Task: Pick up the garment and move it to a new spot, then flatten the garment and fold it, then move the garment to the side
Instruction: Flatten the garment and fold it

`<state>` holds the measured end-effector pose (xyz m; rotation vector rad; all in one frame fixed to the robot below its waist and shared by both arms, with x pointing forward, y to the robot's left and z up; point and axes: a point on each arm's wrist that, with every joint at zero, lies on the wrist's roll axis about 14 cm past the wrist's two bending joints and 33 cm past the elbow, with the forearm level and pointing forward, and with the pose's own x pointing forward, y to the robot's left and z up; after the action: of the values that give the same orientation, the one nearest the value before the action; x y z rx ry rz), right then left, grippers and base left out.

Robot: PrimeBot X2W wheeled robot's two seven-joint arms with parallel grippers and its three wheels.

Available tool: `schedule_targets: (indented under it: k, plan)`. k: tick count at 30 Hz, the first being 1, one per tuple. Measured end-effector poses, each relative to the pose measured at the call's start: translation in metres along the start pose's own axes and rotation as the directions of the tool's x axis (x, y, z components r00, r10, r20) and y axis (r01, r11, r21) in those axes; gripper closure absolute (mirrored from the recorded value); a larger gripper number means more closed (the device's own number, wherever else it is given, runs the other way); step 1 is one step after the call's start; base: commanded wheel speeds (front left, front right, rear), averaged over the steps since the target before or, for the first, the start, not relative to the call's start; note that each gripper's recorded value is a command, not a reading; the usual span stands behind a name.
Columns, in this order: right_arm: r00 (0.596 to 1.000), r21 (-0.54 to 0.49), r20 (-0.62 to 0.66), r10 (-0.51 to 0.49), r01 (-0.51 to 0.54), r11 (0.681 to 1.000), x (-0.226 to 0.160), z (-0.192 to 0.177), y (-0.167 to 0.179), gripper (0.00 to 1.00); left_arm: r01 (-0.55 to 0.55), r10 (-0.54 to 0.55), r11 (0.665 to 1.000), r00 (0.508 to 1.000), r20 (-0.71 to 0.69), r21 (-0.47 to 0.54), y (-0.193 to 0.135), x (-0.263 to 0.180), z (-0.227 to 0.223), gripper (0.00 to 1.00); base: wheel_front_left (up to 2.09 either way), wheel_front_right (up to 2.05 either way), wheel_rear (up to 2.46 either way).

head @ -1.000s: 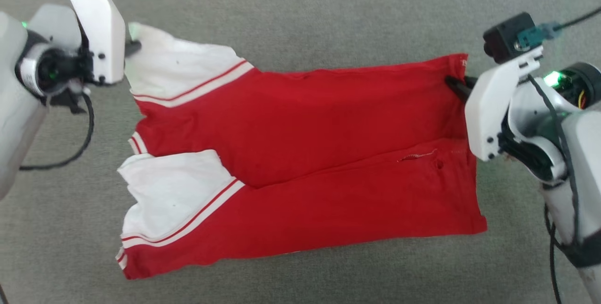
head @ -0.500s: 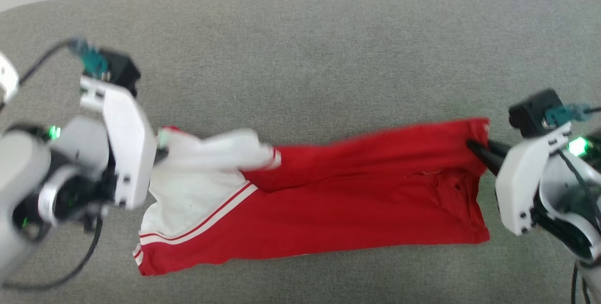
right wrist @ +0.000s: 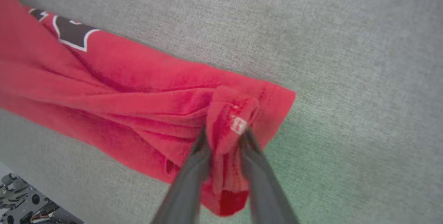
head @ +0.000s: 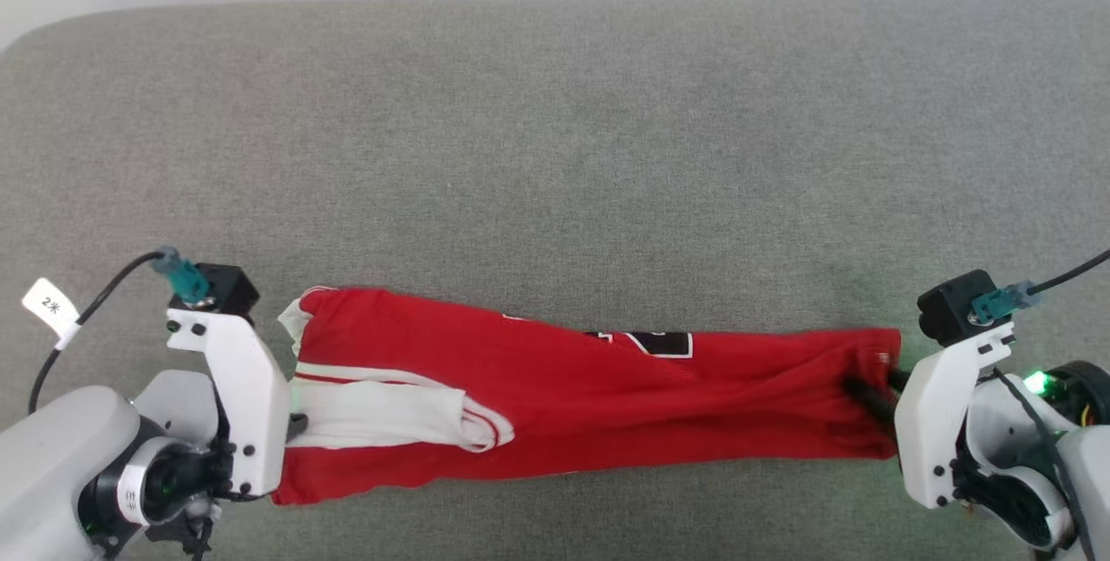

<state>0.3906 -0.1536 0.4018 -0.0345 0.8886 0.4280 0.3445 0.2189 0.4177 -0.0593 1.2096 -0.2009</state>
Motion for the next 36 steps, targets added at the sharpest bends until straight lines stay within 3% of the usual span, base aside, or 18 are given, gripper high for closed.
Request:
schedule_targets:
  k: [1, 2, 3, 12, 19, 25, 36]
  plan:
    - [1.000, 0.001, -0.001, 0.001, -0.001, 1.000, 0.000, 0.000, 0.001, 0.00, 0.001, -0.001, 1.000, 1.000, 0.006, -0.012, 0.002, 0.001, 0.000, 0.26, 0.00, 0.00, 0.00]
    - [1.000, -0.002, -0.002, 0.004, -0.004, 1.000, -0.001, 0.000, 0.003, 0.00, 0.000, 0.000, 1.000, 1.000, 0.013, -0.024, 0.004, 0.002, 0.000, 0.10, 0.00, 0.00, 0.00]
    - [1.000, -0.003, -0.001, 0.007, -0.007, 1.000, -0.002, 0.001, 0.004, 0.00, -0.001, 0.002, 1.000, 1.000, 0.025, -0.029, 0.006, 0.003, -0.001, 0.00, 0.00, 0.00, 0.00]
    - [0.999, -0.010, 0.038, -0.003, 0.004, 1.000, -0.031, 0.011, 0.005, 0.00, 0.021, -0.005, 0.997, 0.974, 0.224, -0.068, 0.012, -0.014, 0.017, 0.00, 0.00, 0.00, 0.00]
    - [0.995, 0.045, 0.095, -0.025, 0.021, 0.999, -0.052, 0.018, 0.000, 0.00, 0.020, 0.001, 0.999, 0.909, 0.416, -0.046, 0.015, -0.035, 0.033, 0.00, 0.00, 0.00, 0.00]
    - [0.989, 0.109, 0.135, -0.066, 0.051, 0.993, -0.054, 0.026, -0.011, 0.00, 0.018, 0.018, 0.998, 0.804, 0.594, -0.055, 0.021, -0.054, 0.044, 0.00, 0.00, 0.00, 0.00]
    - [0.999, 0.185, -0.043, -0.013, 0.021, 0.982, -0.013, 0.000, -0.006, 0.00, -0.009, 0.129, 0.986, 0.660, 0.740, -0.164, 0.049, -0.074, 0.025, 0.00, 0.00, 0.00, 0.00]
